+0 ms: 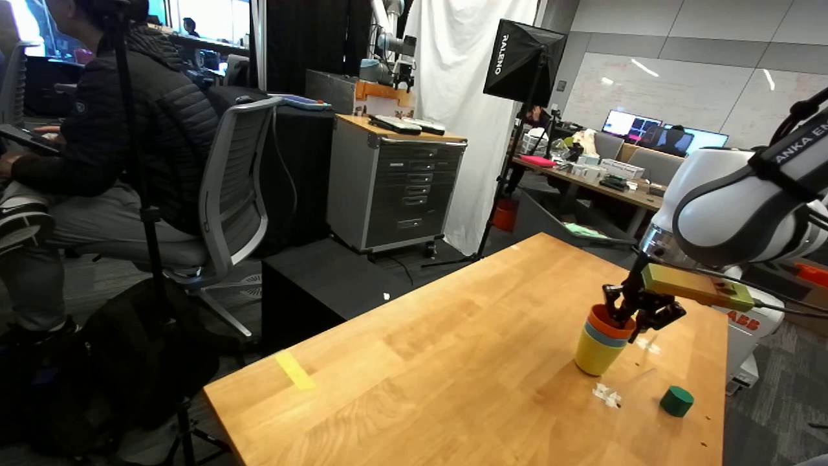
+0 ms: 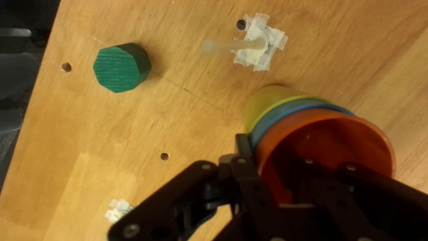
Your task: Stack the cups together
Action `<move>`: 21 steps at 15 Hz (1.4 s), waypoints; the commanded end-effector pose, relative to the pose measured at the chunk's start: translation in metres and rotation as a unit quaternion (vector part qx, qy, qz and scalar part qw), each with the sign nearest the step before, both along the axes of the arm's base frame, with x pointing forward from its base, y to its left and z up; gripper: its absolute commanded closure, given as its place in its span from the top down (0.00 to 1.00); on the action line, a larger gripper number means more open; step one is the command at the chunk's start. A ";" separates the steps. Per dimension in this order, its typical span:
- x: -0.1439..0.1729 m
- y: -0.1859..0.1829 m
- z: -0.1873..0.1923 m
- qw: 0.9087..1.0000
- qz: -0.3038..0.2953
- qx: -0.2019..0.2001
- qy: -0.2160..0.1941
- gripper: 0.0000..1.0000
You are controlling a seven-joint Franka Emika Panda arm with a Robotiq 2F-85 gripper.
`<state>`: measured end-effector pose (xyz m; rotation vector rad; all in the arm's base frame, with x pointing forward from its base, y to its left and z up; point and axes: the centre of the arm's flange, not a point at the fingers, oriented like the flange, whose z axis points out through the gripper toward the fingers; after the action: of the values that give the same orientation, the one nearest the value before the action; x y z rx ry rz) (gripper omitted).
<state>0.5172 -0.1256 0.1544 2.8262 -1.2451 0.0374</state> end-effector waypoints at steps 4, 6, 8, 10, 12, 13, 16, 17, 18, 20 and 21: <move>0.003 -0.003 0.003 1.000 0.012 0.010 -0.009 0.63; 0.003 -0.002 0.007 1.000 0.016 0.010 -0.010 0.62; 0.004 -0.001 0.014 1.000 0.020 0.012 -0.015 0.68; 0.005 0.000 0.024 0.999 0.025 0.013 -0.021 0.81; 0.006 0.001 0.036 0.999 0.035 0.012 -0.029 0.86; 0.006 0.001 0.045 0.999 0.042 0.014 -0.030 0.83; 0.007 0.000 0.067 0.997 0.058 0.015 -0.041 0.86; 0.008 -0.001 0.075 0.997 0.062 0.016 -0.047 0.88; 0.008 -0.002 0.082 0.996 0.071 0.017 -0.046 0.89; 0.007 -0.002 0.096 0.993 0.106 0.027 -0.033 0.97; 0.004 -0.003 0.102 0.989 0.140 0.040 -0.015 1.00</move>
<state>0.5316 -0.1256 0.2271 2.9574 -1.0388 0.1438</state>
